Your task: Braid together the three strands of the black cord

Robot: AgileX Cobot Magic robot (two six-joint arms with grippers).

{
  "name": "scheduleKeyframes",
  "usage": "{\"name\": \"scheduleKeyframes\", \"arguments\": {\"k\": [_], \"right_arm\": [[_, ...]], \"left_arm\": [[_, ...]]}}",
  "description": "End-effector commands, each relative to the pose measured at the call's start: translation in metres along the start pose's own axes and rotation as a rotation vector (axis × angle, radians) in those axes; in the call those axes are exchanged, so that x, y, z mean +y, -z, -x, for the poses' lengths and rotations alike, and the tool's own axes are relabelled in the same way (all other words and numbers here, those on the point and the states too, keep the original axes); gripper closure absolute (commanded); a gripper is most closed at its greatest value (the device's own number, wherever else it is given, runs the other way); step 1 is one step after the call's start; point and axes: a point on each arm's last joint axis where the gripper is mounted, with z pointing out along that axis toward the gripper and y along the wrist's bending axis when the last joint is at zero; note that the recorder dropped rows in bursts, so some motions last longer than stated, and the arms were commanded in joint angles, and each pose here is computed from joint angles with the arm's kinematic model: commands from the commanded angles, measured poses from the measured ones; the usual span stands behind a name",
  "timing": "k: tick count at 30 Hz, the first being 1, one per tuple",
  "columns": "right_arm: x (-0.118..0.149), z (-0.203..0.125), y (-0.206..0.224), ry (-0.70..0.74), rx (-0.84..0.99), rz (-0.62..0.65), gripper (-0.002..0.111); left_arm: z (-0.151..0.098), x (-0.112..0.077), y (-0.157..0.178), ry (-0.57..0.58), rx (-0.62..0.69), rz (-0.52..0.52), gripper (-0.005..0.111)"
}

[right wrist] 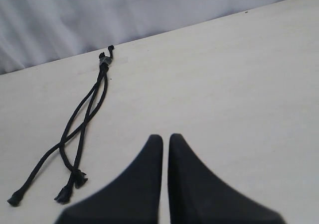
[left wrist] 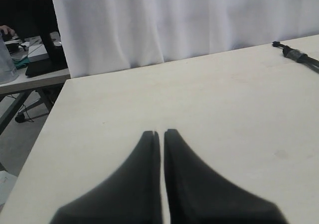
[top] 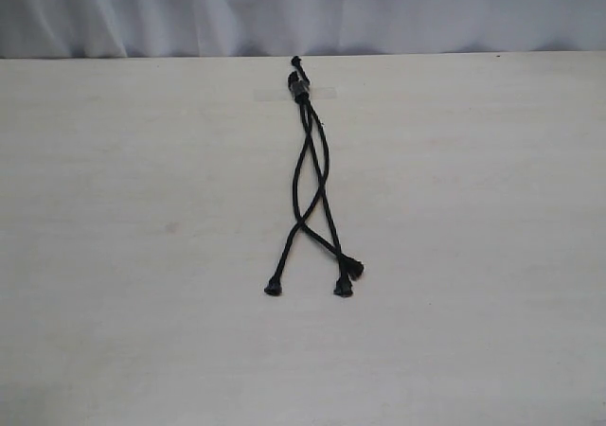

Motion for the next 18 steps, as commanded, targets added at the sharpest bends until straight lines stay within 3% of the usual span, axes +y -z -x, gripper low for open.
{"name": "scheduleKeyframes", "arguments": {"k": [1,18], "right_arm": [[-0.0004,0.0003,0.0001,-0.003,-0.012,-0.005,0.104],[-0.0001,0.0002,0.0001,-0.001,-0.010,0.000,0.104]], "left_arm": [[0.0004,0.0002,-0.0001,0.006,-0.011,0.004,0.102],[-0.0001,0.0007,-0.0001,-0.017,-0.005,0.009,0.102]]}}
